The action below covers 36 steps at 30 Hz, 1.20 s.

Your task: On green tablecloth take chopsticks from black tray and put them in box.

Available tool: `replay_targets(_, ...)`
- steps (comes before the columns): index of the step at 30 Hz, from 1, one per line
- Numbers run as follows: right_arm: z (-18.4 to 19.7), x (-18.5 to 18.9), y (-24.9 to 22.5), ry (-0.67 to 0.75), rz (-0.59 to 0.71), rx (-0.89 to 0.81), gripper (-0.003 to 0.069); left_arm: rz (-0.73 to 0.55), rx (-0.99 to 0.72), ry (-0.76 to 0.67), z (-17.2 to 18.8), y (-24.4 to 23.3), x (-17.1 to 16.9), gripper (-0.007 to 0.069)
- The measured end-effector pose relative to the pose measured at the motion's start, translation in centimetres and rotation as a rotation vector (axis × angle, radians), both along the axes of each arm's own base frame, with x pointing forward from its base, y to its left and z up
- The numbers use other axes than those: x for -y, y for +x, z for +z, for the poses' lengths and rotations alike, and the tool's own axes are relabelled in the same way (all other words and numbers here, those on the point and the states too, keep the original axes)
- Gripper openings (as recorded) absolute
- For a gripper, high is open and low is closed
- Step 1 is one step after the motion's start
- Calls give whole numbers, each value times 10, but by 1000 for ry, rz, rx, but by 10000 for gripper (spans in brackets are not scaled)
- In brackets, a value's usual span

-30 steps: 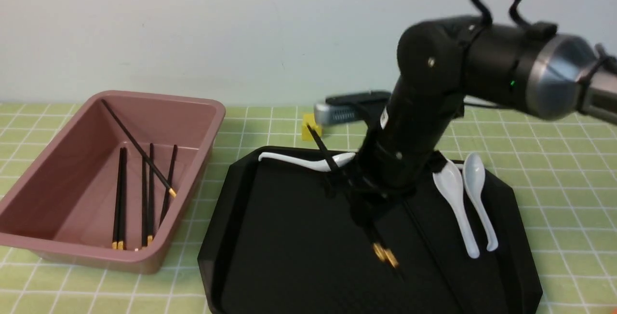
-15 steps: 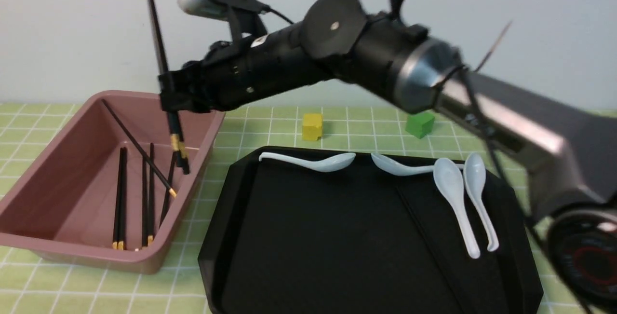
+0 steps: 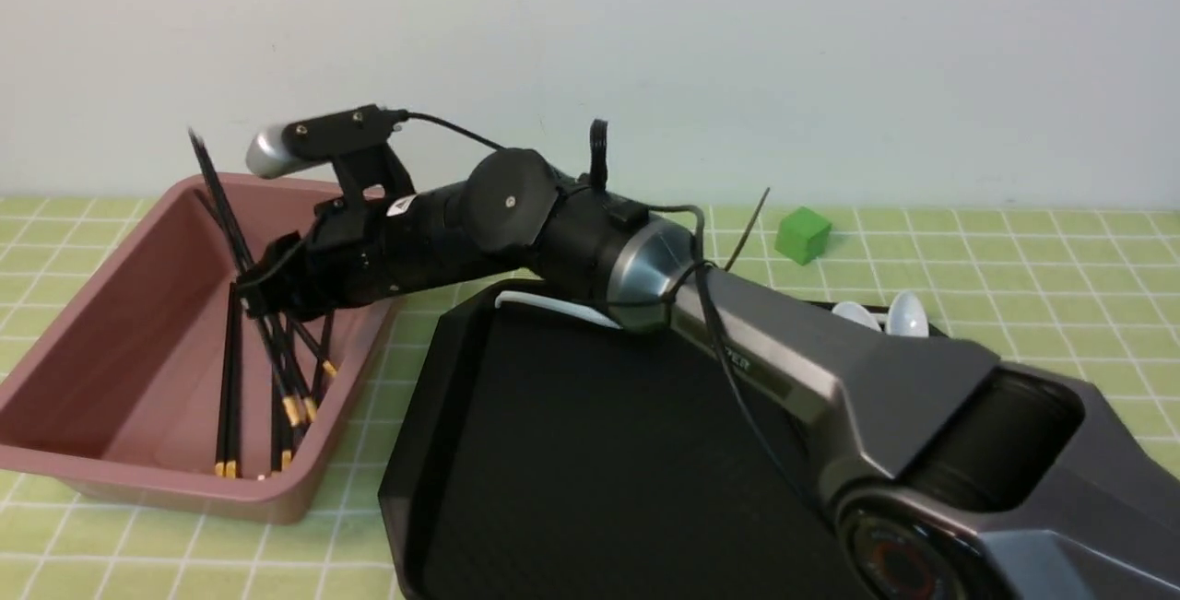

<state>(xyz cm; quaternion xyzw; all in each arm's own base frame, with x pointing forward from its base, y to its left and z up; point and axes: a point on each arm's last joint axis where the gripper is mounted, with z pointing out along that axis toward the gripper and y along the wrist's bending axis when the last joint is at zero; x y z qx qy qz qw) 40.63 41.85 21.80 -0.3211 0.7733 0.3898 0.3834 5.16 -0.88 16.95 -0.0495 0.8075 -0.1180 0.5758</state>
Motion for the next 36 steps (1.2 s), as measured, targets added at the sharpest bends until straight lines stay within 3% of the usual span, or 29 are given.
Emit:
replay_targets(7,51,21,-15,-170,48,53,295,0,0,0,0,0,0,239)
replay_targets(11,95,39,-28,-238,52,103,267,0,0,0,0,0,0,239)
replay_targets(16,176,84,-67,-376,64,173,140,0,0,0,0,0,0,239)
replay_targets(19,238,130,-104,-451,-8,223,10,0,0,0,0,0,0,239)
replay_targets(23,289,178,-138,-433,-173,289,-13,0,0,0,0,0,0,239)
replay_targets(29,308,238,-191,-447,-298,262,-12,0,0,0,0,0,0,238)
replay_targets(33,283,270,-226,-476,-329,152,-10,0,0,0,0,0,0,238)
replay_targets(36,244,296,-255,-493,-360,51,-8,0,0,0,0,0,0,238)
